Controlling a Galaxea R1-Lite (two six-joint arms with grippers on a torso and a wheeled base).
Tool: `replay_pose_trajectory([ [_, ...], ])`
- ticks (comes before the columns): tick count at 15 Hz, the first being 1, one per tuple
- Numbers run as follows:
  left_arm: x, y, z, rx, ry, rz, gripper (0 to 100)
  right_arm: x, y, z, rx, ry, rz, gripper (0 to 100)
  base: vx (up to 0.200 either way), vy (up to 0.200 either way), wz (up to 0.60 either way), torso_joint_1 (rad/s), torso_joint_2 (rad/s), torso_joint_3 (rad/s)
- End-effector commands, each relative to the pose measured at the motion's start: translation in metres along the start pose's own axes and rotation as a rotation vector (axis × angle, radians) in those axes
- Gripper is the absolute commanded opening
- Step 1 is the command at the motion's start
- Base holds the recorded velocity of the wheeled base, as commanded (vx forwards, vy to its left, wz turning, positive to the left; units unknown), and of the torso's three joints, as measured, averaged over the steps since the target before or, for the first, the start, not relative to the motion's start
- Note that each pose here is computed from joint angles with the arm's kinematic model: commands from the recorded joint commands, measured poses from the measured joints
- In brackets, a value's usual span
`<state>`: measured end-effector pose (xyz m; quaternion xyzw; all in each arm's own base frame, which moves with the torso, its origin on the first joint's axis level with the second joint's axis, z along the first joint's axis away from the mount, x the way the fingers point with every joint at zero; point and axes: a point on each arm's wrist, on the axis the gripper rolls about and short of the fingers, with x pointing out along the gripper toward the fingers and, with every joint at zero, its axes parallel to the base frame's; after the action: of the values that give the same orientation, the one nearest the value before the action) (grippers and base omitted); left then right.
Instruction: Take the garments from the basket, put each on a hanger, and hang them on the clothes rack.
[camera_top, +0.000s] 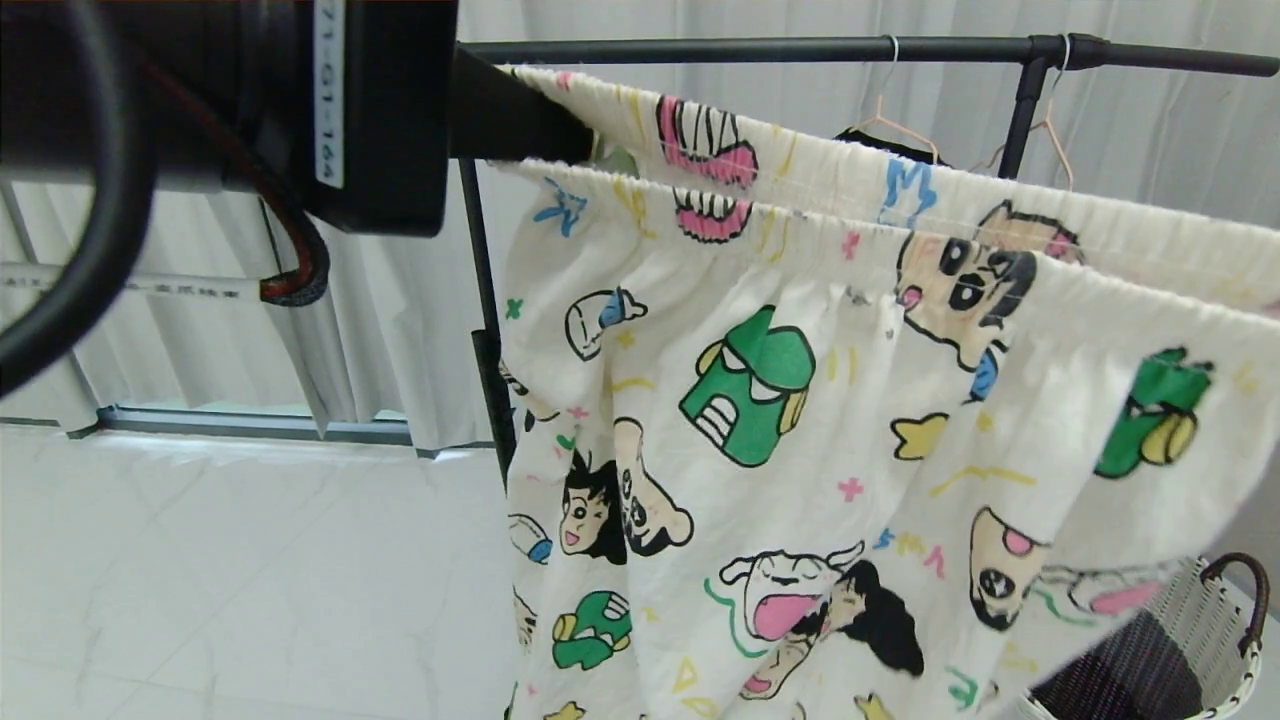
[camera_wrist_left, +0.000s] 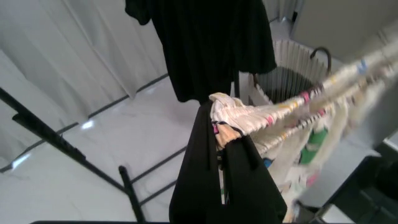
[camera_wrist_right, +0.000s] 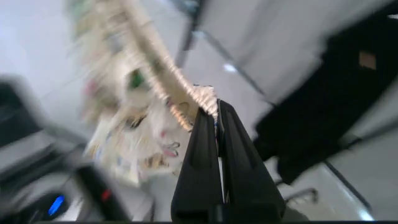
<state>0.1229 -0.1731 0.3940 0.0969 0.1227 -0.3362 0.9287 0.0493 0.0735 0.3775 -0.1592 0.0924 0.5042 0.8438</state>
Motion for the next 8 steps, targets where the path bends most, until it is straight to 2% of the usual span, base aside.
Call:
replay_pose_trajectory([
  [1, 0.006, -0.001, -0.001, 0.003, 0.01, 0.003, 0, -0.016, 0.014, -0.005, -0.075, -0.035, 0.206, 0, 0.0, 0.0, 0.0, 0.0, 0.0, 0.0],
  [2, 0.007, -0.002, -0.001, 0.005, 0.011, 0.0, 0, -0.009, 0.019, -0.004, -0.097, -0.026, 0.273, 0, 0.0, 0.0, 0.0, 0.0, 0.0, 0.0],
  [4, 0.006, -0.002, -0.001, 0.004, 0.012, 0.0, 0, 0.002, 0.023, -0.001, -0.108, -0.009, 0.307, 0, 0.0, 0.0, 0.0, 0.0, 0.0, 0.0],
  [8, 0.005, 0.008, -0.012, -0.002, 0.05, 0.052, 0, 0.002, 0.02, -0.002, -0.106, 0.01, 0.204, 0, 0.0, 0.0, 0.0, 0.0, 0.0, 0.0],
])
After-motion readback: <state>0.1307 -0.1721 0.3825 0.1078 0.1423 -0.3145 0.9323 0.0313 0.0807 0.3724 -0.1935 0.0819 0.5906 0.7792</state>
